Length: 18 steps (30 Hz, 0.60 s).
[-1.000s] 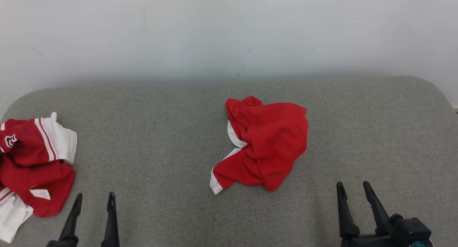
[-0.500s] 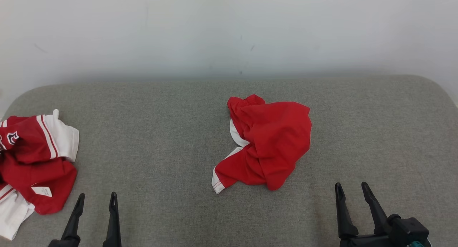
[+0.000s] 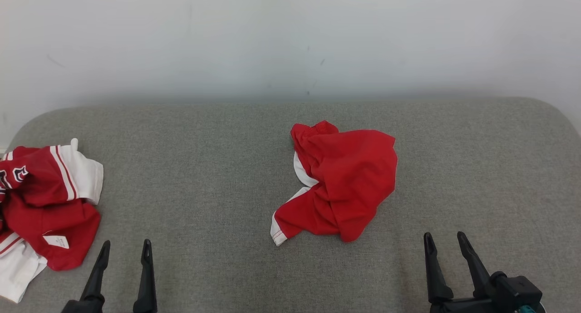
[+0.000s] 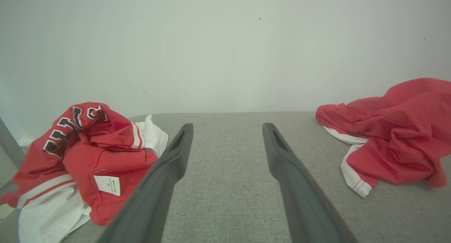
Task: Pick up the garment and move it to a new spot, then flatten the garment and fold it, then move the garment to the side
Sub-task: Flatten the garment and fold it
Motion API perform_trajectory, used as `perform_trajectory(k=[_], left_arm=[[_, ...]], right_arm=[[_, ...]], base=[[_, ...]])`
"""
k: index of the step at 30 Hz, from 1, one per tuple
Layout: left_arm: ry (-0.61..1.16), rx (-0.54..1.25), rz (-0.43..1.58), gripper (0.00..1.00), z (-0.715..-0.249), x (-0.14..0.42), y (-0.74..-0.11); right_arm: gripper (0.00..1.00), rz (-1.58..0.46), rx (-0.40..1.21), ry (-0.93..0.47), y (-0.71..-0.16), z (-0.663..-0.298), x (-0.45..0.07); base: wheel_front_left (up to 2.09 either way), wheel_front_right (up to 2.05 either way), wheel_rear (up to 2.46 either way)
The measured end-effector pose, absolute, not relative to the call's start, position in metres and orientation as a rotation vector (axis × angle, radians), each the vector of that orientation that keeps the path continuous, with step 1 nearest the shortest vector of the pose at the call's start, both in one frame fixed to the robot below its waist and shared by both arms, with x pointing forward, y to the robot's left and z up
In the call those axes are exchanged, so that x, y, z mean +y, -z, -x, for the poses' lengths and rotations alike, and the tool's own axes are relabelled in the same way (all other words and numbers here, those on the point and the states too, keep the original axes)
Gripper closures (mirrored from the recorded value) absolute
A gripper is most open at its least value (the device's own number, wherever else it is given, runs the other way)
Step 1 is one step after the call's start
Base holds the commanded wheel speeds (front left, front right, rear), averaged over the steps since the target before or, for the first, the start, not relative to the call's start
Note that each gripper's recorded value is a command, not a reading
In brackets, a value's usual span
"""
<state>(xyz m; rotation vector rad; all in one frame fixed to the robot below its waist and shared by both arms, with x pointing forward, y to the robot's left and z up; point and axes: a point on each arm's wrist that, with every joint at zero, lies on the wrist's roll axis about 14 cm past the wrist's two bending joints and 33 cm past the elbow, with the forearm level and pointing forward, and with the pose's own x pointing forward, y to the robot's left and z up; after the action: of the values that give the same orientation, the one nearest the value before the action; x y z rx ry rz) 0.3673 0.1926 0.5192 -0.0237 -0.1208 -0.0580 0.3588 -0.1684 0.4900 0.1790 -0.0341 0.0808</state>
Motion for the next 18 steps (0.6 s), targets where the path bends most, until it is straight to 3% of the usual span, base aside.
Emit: perform_trajectory(k=[18], left_arm=[[0.049, -0.113, 0.040, 0.00, -0.3620, 0.1940, -0.5162]], right_arm=[[0.00, -0.180, -0.027, -0.109, -0.4884, -0.3577, -0.1588]], base=[[0.00, 0.00, 0.00]])
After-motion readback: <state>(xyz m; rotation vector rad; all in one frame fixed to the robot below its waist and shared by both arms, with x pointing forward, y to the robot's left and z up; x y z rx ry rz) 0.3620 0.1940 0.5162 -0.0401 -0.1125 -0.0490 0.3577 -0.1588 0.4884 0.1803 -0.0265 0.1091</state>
